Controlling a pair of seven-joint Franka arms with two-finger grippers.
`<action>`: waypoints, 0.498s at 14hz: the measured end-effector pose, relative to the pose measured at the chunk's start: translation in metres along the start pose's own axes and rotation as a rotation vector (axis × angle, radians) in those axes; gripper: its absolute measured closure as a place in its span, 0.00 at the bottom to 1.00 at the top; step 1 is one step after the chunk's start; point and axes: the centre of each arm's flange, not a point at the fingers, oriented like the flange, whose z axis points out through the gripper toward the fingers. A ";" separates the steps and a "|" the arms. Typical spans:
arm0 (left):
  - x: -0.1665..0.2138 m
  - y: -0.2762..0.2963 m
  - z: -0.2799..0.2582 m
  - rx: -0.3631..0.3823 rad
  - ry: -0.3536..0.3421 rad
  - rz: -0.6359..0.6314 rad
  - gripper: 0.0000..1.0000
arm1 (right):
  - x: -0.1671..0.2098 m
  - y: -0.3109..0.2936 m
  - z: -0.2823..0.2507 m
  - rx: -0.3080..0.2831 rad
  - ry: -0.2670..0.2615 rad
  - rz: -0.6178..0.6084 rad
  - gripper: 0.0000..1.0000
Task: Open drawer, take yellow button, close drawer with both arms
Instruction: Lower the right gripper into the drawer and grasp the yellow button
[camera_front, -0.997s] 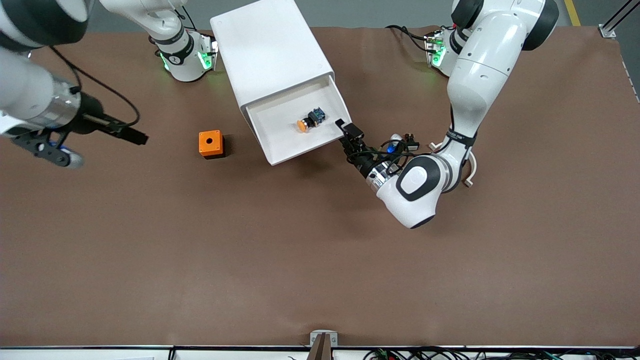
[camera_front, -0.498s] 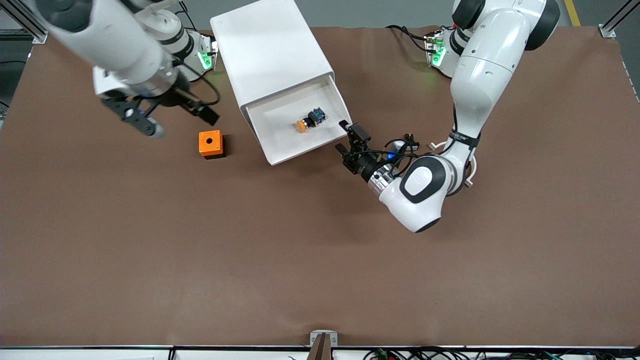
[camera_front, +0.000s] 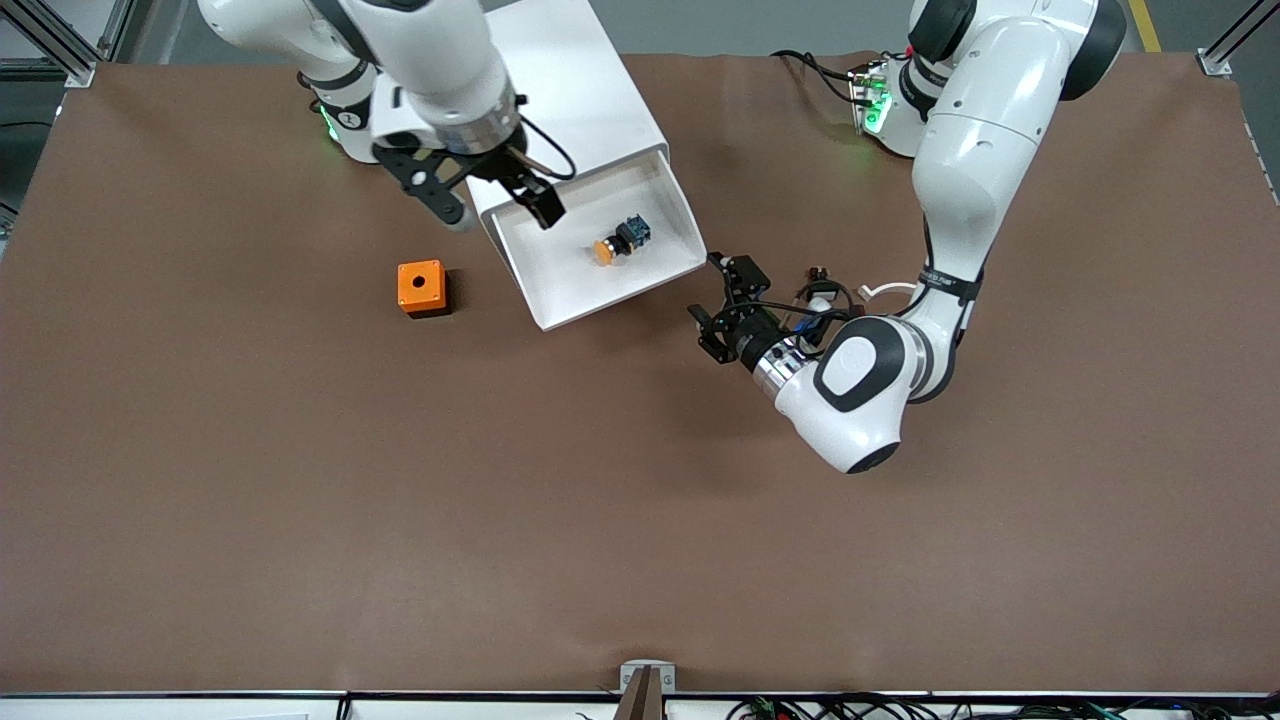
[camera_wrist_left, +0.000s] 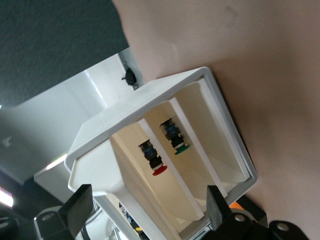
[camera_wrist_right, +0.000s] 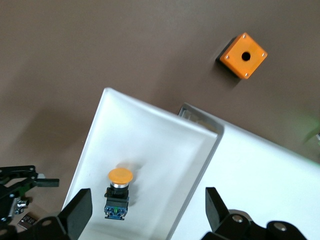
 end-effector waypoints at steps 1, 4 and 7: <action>0.003 0.000 -0.006 -0.014 0.003 0.052 0.00 | -0.011 -0.005 0.010 -0.003 0.006 0.012 0.00; 0.006 -0.003 -0.027 -0.062 0.034 0.223 0.00 | -0.035 -0.020 0.038 -0.012 0.031 0.034 0.00; 0.006 -0.001 -0.042 -0.138 0.129 0.391 0.00 | -0.048 -0.031 0.059 -0.016 0.041 0.048 0.00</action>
